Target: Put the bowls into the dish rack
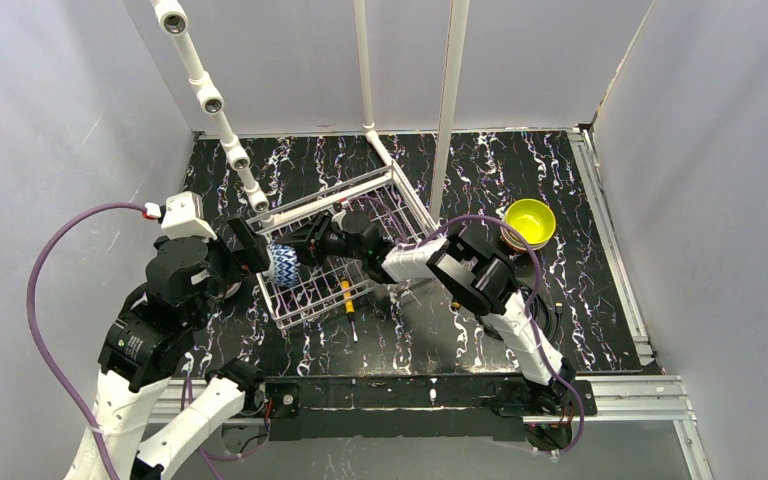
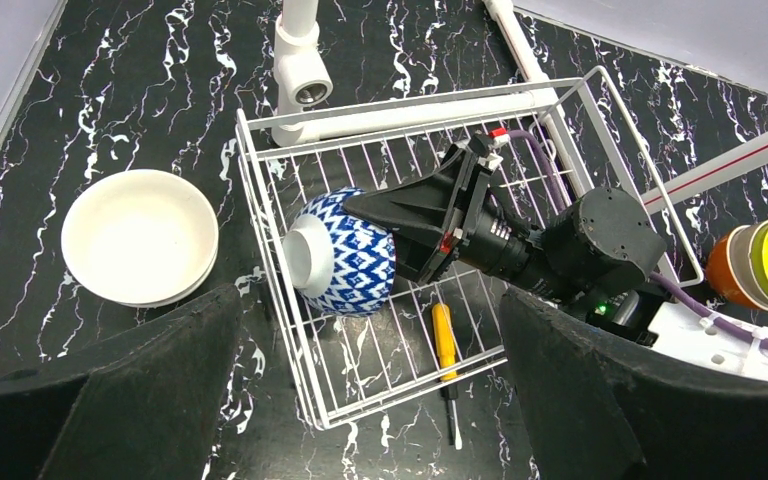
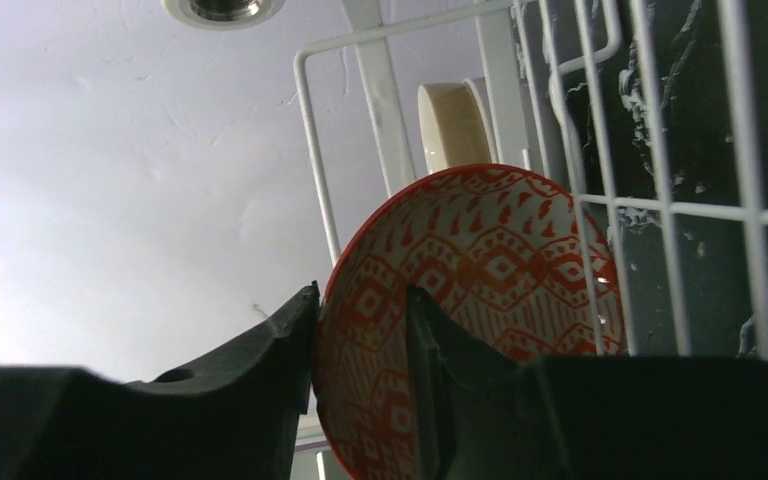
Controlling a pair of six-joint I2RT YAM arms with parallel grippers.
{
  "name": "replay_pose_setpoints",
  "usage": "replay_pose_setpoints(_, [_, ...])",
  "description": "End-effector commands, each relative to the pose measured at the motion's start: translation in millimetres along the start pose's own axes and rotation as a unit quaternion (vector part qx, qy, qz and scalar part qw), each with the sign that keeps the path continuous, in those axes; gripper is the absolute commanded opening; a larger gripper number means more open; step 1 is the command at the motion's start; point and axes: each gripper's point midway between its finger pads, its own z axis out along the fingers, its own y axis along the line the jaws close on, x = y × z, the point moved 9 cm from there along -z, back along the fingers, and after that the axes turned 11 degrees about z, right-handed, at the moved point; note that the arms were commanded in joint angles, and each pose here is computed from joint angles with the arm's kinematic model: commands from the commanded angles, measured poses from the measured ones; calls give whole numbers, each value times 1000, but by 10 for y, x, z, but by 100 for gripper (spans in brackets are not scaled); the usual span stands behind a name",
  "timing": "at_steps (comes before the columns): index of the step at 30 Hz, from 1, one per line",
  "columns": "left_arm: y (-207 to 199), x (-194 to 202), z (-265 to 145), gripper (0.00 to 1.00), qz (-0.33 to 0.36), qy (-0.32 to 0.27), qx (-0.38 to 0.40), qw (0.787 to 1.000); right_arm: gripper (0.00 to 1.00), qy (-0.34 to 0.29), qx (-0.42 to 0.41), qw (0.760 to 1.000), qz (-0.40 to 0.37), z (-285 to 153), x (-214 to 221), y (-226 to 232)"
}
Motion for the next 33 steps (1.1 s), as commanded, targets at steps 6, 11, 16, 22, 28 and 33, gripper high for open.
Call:
replay_pose_setpoints(6, [34,10,9,98,3,-5,-15,1000,66,-42,87,993,-72,-128,-145,-165])
replay_pose_setpoints(11, [31,16,24,98,5,-2,-17,1000,71,-73,101,986,-109,-212,-231,-18])
replay_pose_setpoints(16, [23,20,36,98,6,0,-17,1000,73,-103,111,979,-133,-310,-326,44])
replay_pose_setpoints(22, [23,27,37,98,7,3,-17,1000,73,-129,115,970,-169,-417,-440,166])
replay_pose_setpoints(28, [40,46,28,98,7,2,-20,1000,74,-166,151,927,-300,-566,-372,486])
replay_pose_setpoints(33, [53,43,20,98,5,-3,-24,1000,75,-176,197,857,-442,-737,-232,668])
